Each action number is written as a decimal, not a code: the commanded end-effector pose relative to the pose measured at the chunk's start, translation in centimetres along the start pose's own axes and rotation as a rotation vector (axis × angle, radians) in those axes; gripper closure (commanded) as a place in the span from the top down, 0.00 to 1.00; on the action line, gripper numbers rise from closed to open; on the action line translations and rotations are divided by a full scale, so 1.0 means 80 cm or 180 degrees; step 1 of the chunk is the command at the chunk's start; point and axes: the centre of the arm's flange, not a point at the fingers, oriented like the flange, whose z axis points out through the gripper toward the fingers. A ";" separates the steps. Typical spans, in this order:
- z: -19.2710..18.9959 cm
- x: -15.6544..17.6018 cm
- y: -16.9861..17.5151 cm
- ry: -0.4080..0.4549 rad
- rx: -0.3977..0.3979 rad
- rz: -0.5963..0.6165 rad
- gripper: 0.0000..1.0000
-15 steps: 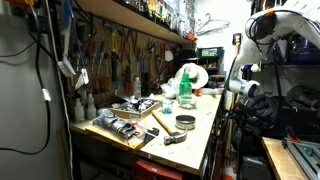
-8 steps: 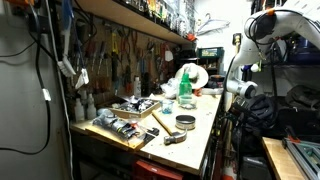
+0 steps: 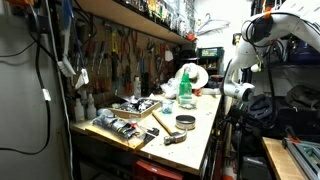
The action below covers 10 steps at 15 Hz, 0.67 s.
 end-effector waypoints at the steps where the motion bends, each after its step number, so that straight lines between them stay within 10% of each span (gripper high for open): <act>1: -0.007 -0.009 0.013 0.0002 -0.0315 -0.0049 1.00; 10: -0.032 -0.024 0.068 -0.0129 -0.1200 -0.0356 1.00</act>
